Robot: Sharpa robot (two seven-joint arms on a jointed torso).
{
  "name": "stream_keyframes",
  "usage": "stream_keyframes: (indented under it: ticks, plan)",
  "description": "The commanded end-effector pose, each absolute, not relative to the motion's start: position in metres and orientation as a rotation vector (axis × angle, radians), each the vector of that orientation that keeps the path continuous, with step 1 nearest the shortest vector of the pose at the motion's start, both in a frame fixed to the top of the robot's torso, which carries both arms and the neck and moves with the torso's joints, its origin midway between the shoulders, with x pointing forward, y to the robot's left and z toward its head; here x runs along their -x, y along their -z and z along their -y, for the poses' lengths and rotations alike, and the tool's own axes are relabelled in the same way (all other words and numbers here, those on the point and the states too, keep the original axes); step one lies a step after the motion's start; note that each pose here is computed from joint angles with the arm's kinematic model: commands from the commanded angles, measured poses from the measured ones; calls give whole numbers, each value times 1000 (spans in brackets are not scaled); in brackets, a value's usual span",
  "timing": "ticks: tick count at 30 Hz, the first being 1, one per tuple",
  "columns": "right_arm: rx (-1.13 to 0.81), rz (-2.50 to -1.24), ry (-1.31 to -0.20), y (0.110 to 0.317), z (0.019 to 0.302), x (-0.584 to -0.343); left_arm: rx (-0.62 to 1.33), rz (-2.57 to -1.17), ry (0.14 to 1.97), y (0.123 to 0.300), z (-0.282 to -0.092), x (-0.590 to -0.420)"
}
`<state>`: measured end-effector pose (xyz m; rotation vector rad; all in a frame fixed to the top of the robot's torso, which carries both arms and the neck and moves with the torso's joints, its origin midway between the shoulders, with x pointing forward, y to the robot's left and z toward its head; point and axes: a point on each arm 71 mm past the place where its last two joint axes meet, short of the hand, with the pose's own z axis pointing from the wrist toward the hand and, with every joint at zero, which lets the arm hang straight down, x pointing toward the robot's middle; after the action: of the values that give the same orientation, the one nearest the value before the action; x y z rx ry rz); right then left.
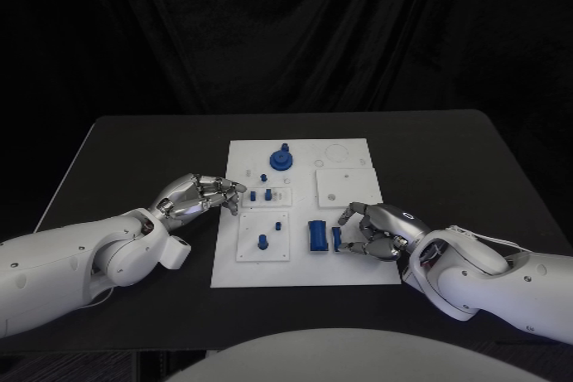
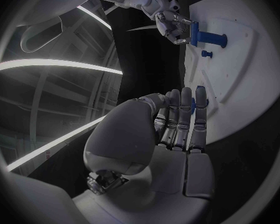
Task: Assemble the parts on the task board
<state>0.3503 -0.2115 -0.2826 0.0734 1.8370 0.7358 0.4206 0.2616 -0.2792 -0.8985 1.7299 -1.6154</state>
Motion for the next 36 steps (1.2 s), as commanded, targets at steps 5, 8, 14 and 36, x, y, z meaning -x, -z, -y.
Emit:
stream_keyframes:
  ticks: [5, 8, 14, 36]
  plan:
    - [-82, -1714, -781, 274, 218, -350, 882, -1656, 1640, 272, -263, -416]
    - [-115, -1622, -832, 264, 222, -352, 870, -1609, 1640, 267, -266, -411]
    - [-279, -1474, -943, 237, 230, -373, 840, -1524, 1637, 254, -271, -408]
    - [-703, -1401, -1367, 229, 255, -434, 850, -1379, 1776, 227, -236, -456]
